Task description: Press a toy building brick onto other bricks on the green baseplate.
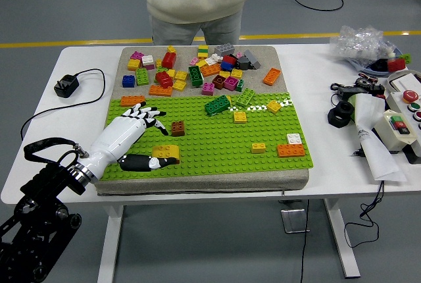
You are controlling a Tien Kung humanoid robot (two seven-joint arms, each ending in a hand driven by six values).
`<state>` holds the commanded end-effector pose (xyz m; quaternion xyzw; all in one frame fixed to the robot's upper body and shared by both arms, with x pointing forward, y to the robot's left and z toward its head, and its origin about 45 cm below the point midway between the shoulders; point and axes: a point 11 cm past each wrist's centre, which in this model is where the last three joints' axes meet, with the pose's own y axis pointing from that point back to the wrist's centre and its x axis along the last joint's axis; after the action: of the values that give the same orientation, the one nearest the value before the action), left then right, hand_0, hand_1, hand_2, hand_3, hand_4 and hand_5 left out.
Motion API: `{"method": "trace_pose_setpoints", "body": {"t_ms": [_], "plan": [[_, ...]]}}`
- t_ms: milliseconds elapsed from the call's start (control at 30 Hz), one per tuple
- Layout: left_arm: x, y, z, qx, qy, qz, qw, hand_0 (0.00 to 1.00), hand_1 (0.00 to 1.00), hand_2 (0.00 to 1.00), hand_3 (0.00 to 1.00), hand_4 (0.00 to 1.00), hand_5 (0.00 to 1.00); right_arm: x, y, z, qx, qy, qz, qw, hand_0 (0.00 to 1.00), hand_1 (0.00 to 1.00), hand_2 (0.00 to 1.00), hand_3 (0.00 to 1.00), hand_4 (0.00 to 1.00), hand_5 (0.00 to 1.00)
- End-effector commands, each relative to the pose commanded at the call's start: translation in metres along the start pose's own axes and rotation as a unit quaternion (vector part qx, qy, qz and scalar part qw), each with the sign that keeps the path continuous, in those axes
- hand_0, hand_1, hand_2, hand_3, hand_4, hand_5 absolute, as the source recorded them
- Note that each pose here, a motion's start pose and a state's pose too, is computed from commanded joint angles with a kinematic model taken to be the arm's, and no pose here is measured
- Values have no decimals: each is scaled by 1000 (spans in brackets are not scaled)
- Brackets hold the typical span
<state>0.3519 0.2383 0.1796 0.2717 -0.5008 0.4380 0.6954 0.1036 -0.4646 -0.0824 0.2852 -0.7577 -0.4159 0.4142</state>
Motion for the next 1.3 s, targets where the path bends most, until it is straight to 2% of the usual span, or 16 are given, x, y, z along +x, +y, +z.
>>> {"method": "trace_pose_setpoints", "body": {"t_ms": [133, 333, 633, 1300], "plan": [[-6, 3, 0, -6, -9, 12, 1000, 998, 903, 888, 577, 950, 654, 0, 0, 0, 0, 0, 0, 1000, 803, 732, 754, 739, 998, 668], [-21, 6, -6, -1, -14, 4, 1000, 998, 907, 894, 581, 944, 666, 0, 0, 0, -1, 0, 0, 1000, 803, 732, 754, 739, 998, 667], [-33, 3, -20, 13, -21, -3, 1000, 998, 904, 894, 580, 936, 681, -1, 0, -1, -1, -1, 0, 1000, 803, 732, 755, 739, 998, 667], [-42, 6, -23, 21, -19, -11, 1000, 998, 898, 884, 581, 926, 705, -1, 0, 0, -3, 0, 0, 1000, 803, 732, 755, 739, 998, 668]]}}
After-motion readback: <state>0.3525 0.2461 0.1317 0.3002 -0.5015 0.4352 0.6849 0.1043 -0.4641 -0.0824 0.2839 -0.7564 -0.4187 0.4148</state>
